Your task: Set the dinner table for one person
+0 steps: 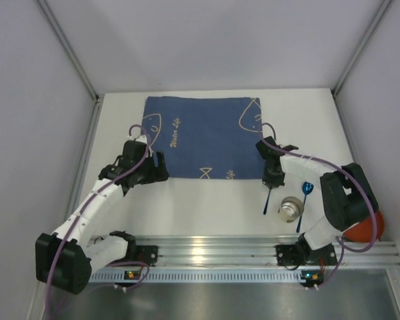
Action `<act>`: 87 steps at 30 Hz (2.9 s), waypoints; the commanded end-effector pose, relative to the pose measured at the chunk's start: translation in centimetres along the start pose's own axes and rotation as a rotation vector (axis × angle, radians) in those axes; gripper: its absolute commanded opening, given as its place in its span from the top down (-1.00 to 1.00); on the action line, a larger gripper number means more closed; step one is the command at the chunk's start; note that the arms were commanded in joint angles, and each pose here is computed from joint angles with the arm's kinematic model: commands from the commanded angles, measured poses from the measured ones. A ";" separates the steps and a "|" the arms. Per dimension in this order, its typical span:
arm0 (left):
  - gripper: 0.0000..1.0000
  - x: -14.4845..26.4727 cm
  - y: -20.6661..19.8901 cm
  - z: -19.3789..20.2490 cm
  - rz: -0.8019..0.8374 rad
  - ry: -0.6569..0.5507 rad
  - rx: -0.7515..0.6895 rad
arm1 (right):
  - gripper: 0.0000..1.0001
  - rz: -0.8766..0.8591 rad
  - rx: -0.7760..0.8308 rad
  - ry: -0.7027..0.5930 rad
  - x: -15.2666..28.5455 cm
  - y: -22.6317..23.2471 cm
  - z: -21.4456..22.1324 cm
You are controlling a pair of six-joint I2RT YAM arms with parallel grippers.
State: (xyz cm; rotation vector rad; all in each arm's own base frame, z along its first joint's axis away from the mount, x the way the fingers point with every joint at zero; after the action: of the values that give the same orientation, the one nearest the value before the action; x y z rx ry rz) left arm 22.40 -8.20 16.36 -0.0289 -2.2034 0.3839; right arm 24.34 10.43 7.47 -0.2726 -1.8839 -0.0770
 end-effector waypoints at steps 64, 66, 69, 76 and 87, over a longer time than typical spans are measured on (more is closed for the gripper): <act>1.00 -13.6 -4.9 -7.8 0.610 0.484 0.077 | -0.99 -0.496 -0.089 -0.187 18.5 7.0 -3.7; 1.00 -15.3 -3.2 -8.4 0.444 0.474 0.063 | -1.00 -0.486 -0.096 -0.175 18.0 6.0 -3.0; 1.00 -16.5 -1.4 -9.3 0.279 0.445 0.014 | -0.99 -0.471 -0.109 -0.151 17.2 5.0 -2.2; 1.00 -17.1 2.0 -8.7 0.100 0.462 0.031 | -0.99 -0.450 -0.126 -0.143 16.4 4.2 -2.0; -0.62 -15.0 5.1 -10.2 -0.230 0.356 0.015 | -0.99 -0.364 -0.099 -0.185 16.7 2.1 -2.9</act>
State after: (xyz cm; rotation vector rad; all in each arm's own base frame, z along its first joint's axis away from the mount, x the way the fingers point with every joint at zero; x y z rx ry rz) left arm 39.81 -6.93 8.90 -0.1402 -1.8053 0.4262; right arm 22.57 15.59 22.12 0.0202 -2.0413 -0.4330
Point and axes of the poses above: each gripper's point midway between its finger pads, its own x axis back along the fingers, its own y axis along the line the jaws close on, z = x × y, the point moved 6 cm from there along x, back along the fingers, and after that the axes turned 5 degrees about x, right-handed, at the moved point
